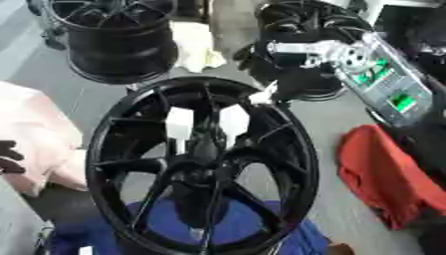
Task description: Pull the pin out of the wheel hub.
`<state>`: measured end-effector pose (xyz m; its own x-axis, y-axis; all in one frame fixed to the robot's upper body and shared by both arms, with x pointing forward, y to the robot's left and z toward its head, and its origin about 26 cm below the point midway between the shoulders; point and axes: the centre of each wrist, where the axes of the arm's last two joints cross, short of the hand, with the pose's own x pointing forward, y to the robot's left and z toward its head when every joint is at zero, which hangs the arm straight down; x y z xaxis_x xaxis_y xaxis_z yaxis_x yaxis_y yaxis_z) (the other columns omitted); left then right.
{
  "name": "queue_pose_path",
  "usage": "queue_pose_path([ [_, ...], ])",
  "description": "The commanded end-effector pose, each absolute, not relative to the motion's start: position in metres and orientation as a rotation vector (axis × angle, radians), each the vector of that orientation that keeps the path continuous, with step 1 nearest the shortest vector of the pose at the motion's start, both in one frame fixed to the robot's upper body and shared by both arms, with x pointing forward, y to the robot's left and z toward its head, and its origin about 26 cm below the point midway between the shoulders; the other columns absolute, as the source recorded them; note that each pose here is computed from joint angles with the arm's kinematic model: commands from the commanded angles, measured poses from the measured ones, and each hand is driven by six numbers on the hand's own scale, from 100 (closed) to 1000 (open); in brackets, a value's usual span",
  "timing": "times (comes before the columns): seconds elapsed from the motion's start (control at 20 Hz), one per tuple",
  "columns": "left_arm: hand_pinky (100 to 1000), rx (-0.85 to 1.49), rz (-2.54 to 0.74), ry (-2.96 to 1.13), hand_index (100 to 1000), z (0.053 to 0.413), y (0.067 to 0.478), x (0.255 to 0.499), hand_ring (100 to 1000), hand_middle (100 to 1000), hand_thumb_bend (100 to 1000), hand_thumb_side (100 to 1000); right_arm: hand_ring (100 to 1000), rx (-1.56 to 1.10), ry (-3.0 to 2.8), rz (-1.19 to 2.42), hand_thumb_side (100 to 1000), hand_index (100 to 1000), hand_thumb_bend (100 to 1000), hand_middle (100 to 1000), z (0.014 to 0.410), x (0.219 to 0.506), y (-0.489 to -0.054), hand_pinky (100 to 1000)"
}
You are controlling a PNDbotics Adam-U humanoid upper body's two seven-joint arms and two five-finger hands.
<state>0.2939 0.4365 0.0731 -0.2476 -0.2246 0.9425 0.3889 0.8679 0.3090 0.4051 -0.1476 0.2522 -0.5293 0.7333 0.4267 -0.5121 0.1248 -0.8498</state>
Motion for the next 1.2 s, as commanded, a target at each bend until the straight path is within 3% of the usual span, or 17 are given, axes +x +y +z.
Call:
queue_pose_path([
  [0.05,762,-0.12,-0.598,-1.758,840,0.086,0.435,0.296,617,649,255,692,883,-0.272,-1.409,1.61,396,971,393,884,0.26,0.411,-0.147,809],
  [1.2,755,-0.164,-0.578,-1.761,837,0.093,0.418,0.296,605,633,212,676,891,-0.296,-1.236,1.728,393,971,394,886,0.237,0.431,-0.132,831],
])
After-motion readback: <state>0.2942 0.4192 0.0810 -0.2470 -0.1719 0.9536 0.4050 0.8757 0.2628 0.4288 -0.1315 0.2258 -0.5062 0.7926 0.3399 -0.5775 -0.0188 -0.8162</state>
